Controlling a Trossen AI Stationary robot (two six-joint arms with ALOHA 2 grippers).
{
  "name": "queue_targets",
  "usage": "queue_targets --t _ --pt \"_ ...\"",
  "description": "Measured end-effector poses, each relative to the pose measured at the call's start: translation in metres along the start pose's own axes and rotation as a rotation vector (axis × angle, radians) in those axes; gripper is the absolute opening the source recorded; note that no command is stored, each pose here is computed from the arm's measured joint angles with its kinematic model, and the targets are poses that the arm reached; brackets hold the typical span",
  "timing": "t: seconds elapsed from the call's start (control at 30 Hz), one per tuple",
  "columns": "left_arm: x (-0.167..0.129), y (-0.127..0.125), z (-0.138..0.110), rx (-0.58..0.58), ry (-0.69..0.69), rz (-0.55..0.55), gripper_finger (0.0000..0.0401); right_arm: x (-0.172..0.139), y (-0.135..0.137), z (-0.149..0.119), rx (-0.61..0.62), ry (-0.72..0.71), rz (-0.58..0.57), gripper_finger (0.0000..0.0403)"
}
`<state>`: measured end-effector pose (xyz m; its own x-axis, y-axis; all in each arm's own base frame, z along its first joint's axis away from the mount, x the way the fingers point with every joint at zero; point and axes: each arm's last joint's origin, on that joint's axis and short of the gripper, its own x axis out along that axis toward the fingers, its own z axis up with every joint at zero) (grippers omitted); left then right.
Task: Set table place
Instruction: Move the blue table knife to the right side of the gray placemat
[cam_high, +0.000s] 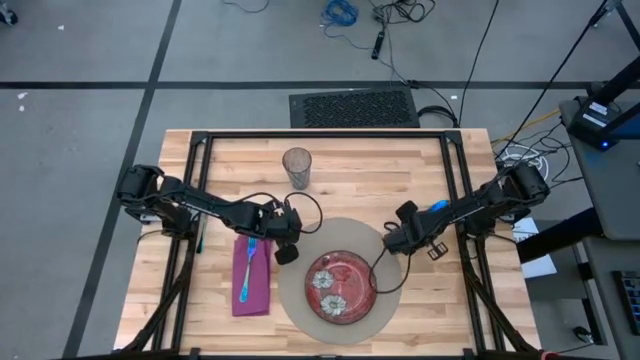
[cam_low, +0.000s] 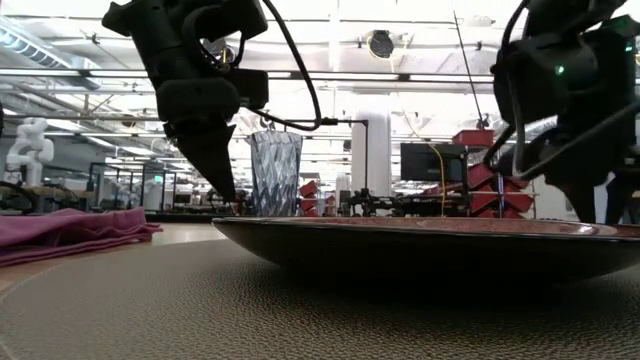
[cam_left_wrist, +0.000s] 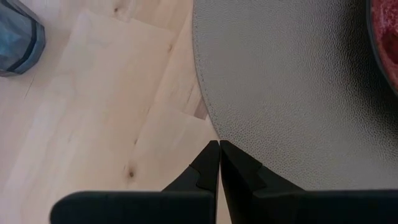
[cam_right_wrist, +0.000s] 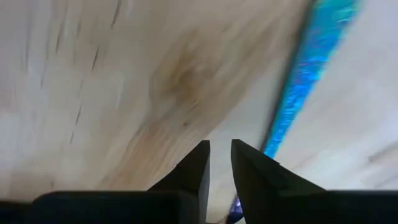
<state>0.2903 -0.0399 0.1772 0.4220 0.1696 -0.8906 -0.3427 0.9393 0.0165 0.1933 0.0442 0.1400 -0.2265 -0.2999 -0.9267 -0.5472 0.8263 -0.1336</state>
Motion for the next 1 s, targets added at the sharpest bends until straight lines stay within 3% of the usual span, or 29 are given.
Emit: queue_targets --t 0.27,0.47,0.73,1.0 --pt "0.0 0.0 0.002 0.01 -0.019 -0.007 0.0 -0.007 -0.016 0.005 0.137 -0.152 -0.027 0.0068" --pt "0.0 -0.001 0.002 0.012 -0.018 -0.007 0.0 -0.002 -0.032 0.001 0.195 -0.162 -0.01 0.0103" --pt "0.0 -0.001 0.002 0.012 -0.018 -0.007 0.0 0.001 -0.043 -0.001 0.167 -0.226 0.081 0.0138" --pt "0.0 -0.001 0.002 0.013 -0.018 -0.007 0.0 0.004 -0.052 -0.003 0.161 -0.242 0.082 0.0128"
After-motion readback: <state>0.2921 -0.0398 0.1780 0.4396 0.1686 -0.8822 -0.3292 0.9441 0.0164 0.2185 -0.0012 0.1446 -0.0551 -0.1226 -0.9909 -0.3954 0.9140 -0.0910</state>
